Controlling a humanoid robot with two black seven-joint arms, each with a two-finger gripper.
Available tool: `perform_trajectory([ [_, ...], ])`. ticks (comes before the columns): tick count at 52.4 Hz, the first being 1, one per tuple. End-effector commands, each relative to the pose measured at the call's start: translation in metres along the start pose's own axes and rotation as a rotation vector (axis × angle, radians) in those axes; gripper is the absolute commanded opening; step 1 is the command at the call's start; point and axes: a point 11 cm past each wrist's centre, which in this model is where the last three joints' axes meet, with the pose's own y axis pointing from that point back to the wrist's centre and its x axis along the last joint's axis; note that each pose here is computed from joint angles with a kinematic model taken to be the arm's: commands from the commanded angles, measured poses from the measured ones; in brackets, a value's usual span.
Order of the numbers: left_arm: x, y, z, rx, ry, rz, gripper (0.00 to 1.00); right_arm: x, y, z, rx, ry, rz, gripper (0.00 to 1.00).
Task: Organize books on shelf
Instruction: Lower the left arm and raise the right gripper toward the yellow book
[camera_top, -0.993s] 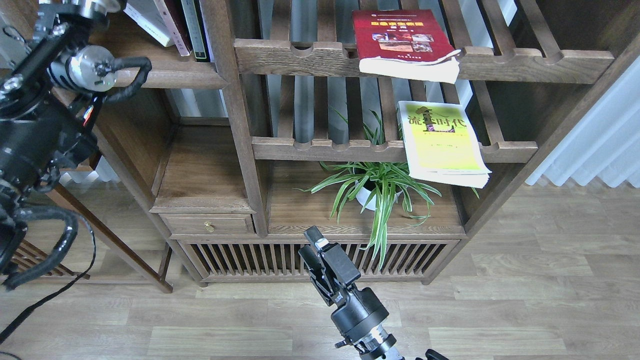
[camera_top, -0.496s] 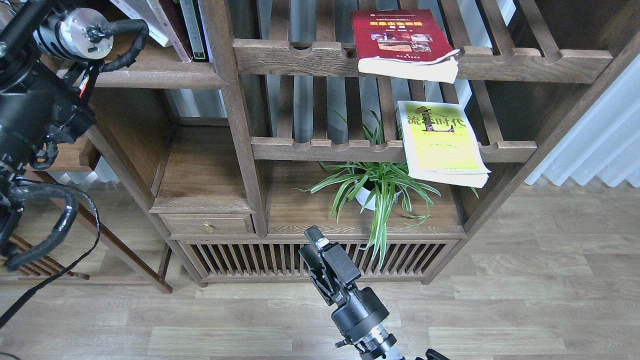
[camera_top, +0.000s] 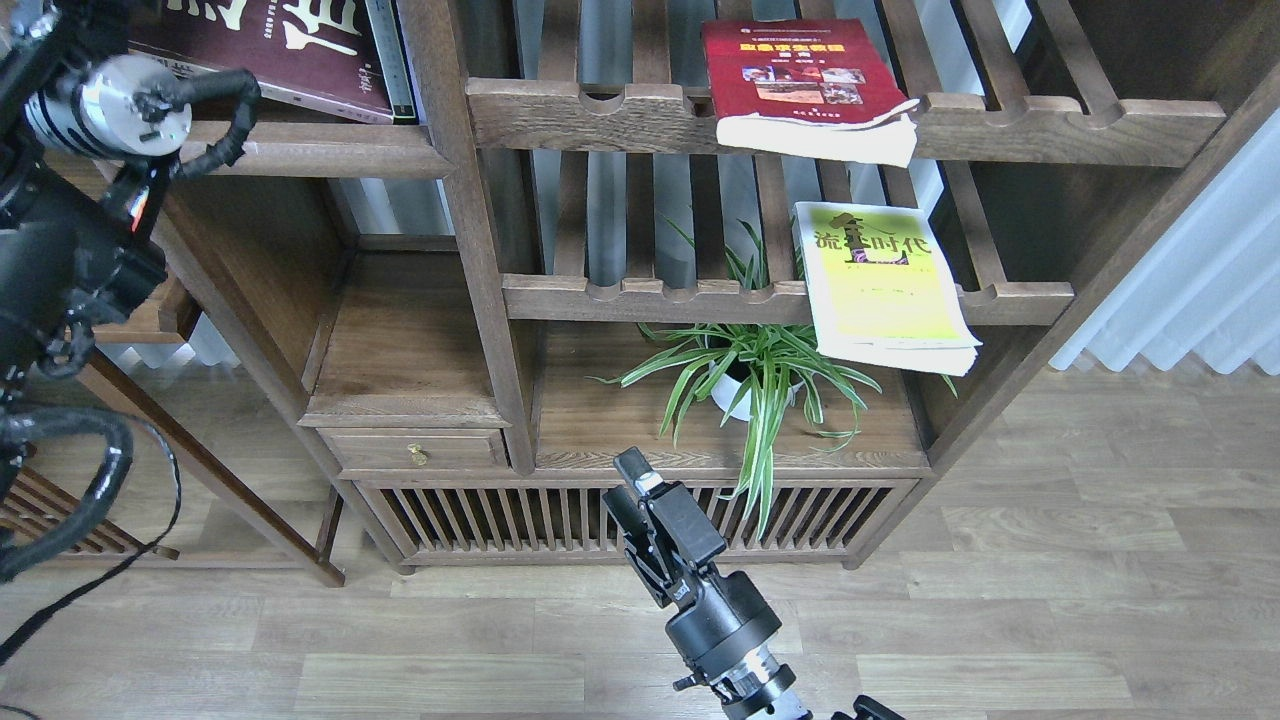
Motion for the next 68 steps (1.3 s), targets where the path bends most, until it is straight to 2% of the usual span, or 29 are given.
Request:
perform_trajectory([
  [1,-0.002,0.022,-0.009,0.001,0.121,0.007,0.88,-0.019,-0.007,-0.005,0.024,-0.018,-0.06,0.85],
  [26,-0.018,0.085,-0.007,-0.042,0.457,-0.017,0.94,-0.042,-0.017,-0.029,0.102,-0.025,-0.133,0.83],
  [28,-0.023,0.097,-0.007,-0.038,0.48,-0.029,0.95,-0.039,-0.016,-0.032,0.112,-0.025,-0.123,0.83],
  [34,-0.03,0.104,-0.005,-0.043,0.509,-0.045,0.98,-0.036,-0.017,-0.04,0.139,-0.038,-0.112,0.84],
  [45,-0.037,0.12,-0.005,-0.064,0.596,-0.126,0.99,-0.019,-0.013,-0.063,0.208,-0.027,-0.061,0.84],
  [56,-0.04,0.161,-0.037,0.017,0.703,-0.157,0.99,-0.006,-0.01,-0.071,0.234,-0.025,-0.022,0.84],
  [68,-0.053,0.213,-0.091,0.211,0.798,-0.081,0.99,0.005,-0.002,-0.075,0.256,-0.032,0.015,0.85],
])
